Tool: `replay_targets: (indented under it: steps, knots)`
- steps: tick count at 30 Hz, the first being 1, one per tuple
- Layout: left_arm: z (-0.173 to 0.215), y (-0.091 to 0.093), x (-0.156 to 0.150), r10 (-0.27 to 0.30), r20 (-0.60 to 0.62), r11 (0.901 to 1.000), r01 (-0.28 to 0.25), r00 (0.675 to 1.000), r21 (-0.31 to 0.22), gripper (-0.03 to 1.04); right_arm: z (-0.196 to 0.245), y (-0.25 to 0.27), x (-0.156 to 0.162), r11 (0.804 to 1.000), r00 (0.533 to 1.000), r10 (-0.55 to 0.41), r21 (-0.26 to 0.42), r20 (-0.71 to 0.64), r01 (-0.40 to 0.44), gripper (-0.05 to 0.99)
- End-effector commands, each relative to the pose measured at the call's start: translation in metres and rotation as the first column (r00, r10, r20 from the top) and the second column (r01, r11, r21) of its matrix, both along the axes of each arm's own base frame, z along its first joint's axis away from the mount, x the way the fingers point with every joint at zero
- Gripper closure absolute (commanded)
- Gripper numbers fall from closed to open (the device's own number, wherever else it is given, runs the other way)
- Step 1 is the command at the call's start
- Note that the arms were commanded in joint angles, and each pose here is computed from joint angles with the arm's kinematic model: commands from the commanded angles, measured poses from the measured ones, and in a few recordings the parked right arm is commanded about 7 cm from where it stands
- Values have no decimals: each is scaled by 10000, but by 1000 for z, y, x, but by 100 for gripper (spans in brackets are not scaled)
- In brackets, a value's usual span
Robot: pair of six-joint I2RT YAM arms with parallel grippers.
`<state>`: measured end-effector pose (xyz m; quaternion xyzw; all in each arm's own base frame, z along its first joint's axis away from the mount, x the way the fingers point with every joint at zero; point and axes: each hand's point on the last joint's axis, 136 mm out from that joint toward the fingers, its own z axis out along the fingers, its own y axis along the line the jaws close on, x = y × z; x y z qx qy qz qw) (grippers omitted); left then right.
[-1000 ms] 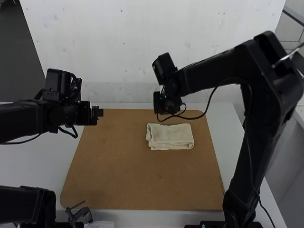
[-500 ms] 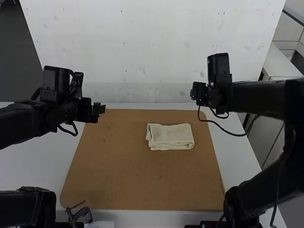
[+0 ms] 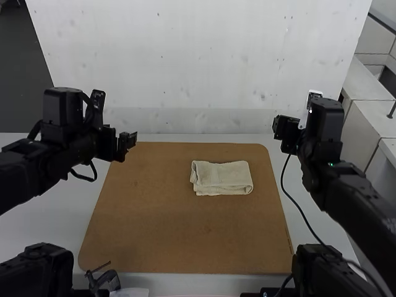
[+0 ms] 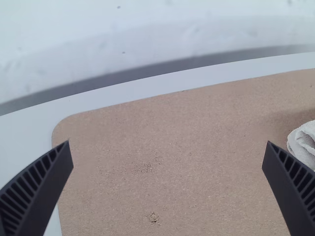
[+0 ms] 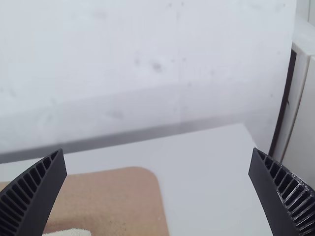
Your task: Fold the towel.
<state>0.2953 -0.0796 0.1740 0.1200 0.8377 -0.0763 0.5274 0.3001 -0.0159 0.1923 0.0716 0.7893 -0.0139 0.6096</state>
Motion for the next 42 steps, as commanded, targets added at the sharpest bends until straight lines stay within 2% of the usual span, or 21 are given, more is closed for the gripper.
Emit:
replay_targets:
  steps: [1,6,9,15,20,23,26,31,33,38,39,42]
  knots:
    - [27,4,-9,278,1121,9993,-305,9933,223,2,21,-7,-20,9993,9927,-84,-364,1204,129,-1]
    - [40,7,-16,435,1714,9987,-472,9842,179,2,27,-8,-43,9977,9772,-56,-644,2122,197,-1]
    - [47,9,-20,519,1954,9985,-544,9793,76,2,32,-3,-52,9979,9657,243,-645,2584,-79,-1]
    - [72,13,-34,712,2726,9975,-690,9595,-178,3,26,10,-57,9952,9567,880,-662,2775,-723,-1]
    - [93,17,-44,878,3053,9961,-798,9482,-384,3,27,14,-58,9935,9517,1072,-677,2877,-914,-1]
    - [97,28,-44,1257,3040,9921,-1197,9444,-385,3,25,14,-60,9934,9461,1086,-693,3052,-917,-1]
    - [99,46,-45,1980,3035,9800,-1945,9320,-420,3,19,14,-61,9932,9450,1100,-695,3081,-930,-1]
    - [99,71,-53,3145,2740,9492,-2972,9089,-1036,3,16,14,-60,9932,9454,1100,-694,3066,-931,-1]
    - [101,82,-58,3635,2771,9313,-3393,8894,-1324,3,17,15,-60,9931,9443,1115,-697,3095,-944,-1]
    - [99,108,-70,4576,3009,8891,-4319,8367,-1513,3,20,15,-60,9932,9395,1111,-695,3242,-935,-1]
    - [94,111,-70,4691,3009,8831,-4441,8303,-1513,3,20,15,-60,9932,9395,1111,-695,3242,-935,-1]
    - [80,115,-71,4851,2989,8744,-4607,8218,-1525,3,21,15,-60,9932,9390,1111,-697,3256,-933,-1]
